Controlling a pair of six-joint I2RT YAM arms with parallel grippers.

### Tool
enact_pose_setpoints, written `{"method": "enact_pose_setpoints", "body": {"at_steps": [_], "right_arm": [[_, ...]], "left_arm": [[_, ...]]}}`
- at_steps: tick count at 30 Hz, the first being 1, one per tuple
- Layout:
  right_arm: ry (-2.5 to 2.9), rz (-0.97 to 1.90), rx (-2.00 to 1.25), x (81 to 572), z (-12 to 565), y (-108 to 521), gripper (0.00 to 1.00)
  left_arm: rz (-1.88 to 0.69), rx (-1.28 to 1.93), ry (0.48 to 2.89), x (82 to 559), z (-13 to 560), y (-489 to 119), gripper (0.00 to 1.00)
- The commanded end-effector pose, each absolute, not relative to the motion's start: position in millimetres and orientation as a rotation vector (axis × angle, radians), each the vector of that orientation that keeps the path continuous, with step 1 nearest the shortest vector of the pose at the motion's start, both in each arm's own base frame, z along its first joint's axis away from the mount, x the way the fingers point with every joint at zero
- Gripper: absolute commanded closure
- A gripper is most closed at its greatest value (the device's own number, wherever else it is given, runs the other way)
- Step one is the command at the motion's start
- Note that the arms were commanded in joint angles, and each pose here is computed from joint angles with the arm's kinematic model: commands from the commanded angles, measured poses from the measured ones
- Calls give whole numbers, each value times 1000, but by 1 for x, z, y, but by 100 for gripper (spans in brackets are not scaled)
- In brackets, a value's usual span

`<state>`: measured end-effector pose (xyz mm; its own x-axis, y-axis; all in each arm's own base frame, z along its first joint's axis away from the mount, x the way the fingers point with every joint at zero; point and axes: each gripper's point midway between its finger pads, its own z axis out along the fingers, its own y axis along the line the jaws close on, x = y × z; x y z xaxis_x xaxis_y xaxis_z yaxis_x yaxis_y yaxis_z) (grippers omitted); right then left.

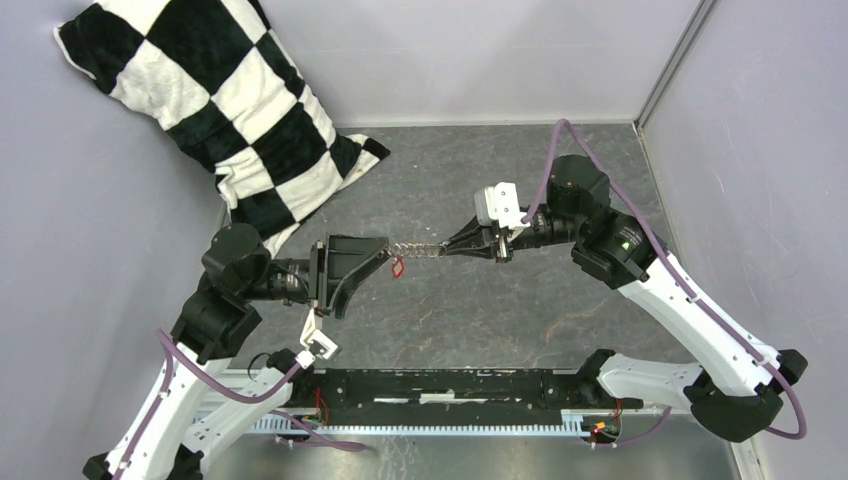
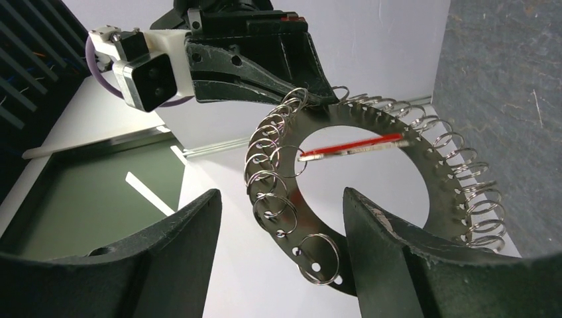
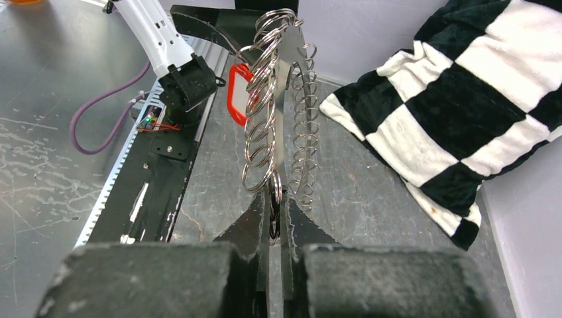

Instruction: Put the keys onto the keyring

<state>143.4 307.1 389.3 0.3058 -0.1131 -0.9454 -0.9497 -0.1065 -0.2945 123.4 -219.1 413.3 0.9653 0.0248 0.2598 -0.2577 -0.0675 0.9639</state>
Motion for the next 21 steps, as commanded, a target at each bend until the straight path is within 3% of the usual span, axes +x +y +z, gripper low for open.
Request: {"method": "enact_pose_setpoints", "body": {"at_steps": [1,7,11,21], "right_arm": [[925,954,-1488,138,416,307,99],[943,943,-1487,142,412,309,99],[950,941,-1488,144,412,310,99],[943,934,-1487,143,414,308,99]], "left_arm": [[271,1564,-305,105,434,-218,27],[240,1556,-297,102,440,-218,33],[230,1553,-292,100,443,-217,44],[224,1492,-223,98,461,-210,47]]}}
